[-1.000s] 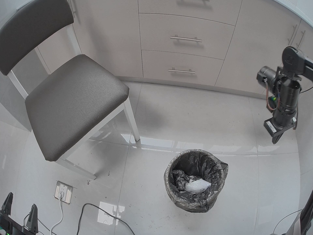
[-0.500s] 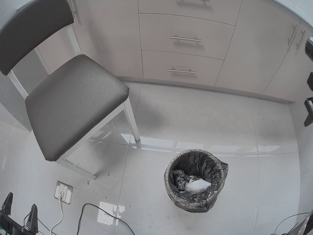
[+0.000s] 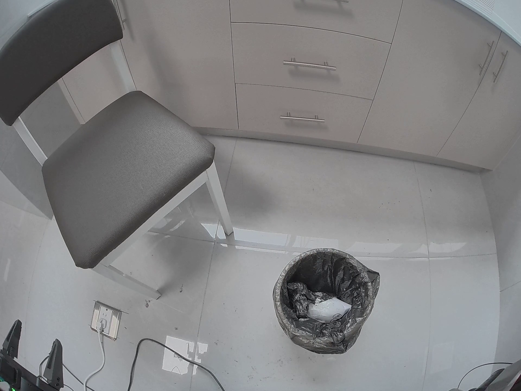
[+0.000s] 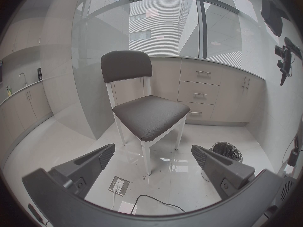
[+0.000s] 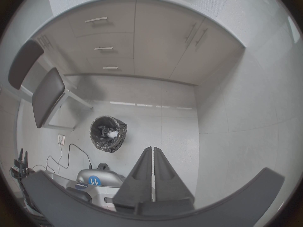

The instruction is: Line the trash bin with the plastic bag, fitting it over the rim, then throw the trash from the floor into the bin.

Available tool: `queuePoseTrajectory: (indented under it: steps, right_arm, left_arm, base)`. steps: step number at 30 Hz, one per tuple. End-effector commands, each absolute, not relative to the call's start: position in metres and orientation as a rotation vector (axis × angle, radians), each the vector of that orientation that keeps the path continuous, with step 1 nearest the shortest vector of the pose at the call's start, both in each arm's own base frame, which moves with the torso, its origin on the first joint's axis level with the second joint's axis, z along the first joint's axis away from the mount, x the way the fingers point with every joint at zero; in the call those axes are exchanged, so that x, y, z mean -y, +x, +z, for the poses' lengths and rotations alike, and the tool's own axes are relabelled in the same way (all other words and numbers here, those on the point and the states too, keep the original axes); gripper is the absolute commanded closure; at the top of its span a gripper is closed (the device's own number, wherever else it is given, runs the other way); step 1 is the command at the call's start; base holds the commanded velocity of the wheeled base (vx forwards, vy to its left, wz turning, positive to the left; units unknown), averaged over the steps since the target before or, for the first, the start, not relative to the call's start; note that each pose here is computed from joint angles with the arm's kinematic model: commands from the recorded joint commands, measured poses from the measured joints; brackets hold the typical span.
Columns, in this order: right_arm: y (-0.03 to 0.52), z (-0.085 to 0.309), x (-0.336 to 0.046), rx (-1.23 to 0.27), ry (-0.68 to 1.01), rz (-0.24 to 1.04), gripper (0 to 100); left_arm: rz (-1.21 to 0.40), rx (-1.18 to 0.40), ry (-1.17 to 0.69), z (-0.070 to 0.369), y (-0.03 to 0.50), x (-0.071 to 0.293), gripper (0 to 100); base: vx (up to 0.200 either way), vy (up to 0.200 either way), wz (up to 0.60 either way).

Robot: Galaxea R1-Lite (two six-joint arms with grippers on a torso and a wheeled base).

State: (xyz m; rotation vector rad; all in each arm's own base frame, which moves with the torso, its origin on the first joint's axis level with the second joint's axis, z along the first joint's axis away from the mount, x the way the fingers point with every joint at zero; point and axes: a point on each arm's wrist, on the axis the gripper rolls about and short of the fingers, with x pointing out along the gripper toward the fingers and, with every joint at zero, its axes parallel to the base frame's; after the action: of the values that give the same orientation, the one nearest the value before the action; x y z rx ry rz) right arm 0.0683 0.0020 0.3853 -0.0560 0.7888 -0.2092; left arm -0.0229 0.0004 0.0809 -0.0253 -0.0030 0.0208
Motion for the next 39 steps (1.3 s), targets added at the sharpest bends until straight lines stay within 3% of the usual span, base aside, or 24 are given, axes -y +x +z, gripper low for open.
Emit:
queuePoseTrajectory:
  steps: [1, 5, 13, 15, 16, 18, 25, 26, 31, 35, 39]
  right_arm:
    - [0.016, 0.390, 0.006, -0.676, -0.005, -0.267, 100]
    - [-0.025, 0.389, 0.005, -0.576, 0.041, -0.322, 100]
    - [-0.110, 0.373, -0.027, -0.344, 0.118, -0.242, 100]
    - [-0.131, 0.366, -0.038, -0.280, 0.127, -0.177, 100]
    - [-0.159, 0.354, -0.048, -0.197, 0.119, -0.056, 100]
    - [-0.183, 0.343, -0.054, -0.112, 0.101, 0.030, 100]
    - [-0.252, 0.308, -0.057, 0.188, 0.022, 0.103, 100]
    - [-0.268, 0.287, -0.051, 0.273, 0.004, 0.137, 100]
    - [-0.250, 0.252, -0.036, 0.377, -0.069, 0.167, 100]
    - [-0.237, 0.252, -0.032, 0.347, -0.061, 0.086, 100]
    - [-0.224, 0.248, -0.027, 0.298, -0.059, 0.108, 100]
  left_arm:
    - [0.021, 0.002, -0.026, 0.076, -0.023, 0.000, 0]
    - [0.021, 0.002, -0.026, 0.076, -0.023, 0.000, 0]
    - [0.021, 0.002, -0.026, 0.076, -0.023, 0.000, 0]
    - [0.021, 0.002, -0.026, 0.076, -0.023, 0.000, 0]
    - [0.021, 0.002, -0.026, 0.076, -0.023, 0.000, 0]
    - [0.021, 0.002, -0.026, 0.076, -0.023, 0.000, 0]
    - [0.021, 0.002, -0.026, 0.076, -0.023, 0.000, 0]
    - [0.021, 0.002, -0.026, 0.076, -0.023, 0.000, 0]
    - [0.021, 0.002, -0.026, 0.076, -0.023, 0.000, 0]
    - [0.021, 0.002, -0.026, 0.076, -0.023, 0.000, 0]
    - [0.021, 0.002, -0.026, 0.076, -0.023, 0.000, 0]
  base:
    - [0.000, 0.000, 0.00]
    - [0.000, 0.000, 0.00]
    - [0.000, 0.000, 0.00]
    - [0.000, 0.000, 0.00]
    - [0.000, 0.000, 0.00]
    - [0.000, 0.000, 0.00]
    - [0.000, 0.000, 0.00]
    - [0.000, 0.000, 0.00]
    - [0.000, 0.000, 0.00]
    - [0.000, 0.000, 0.00]
    - [0.000, 0.000, 0.00]
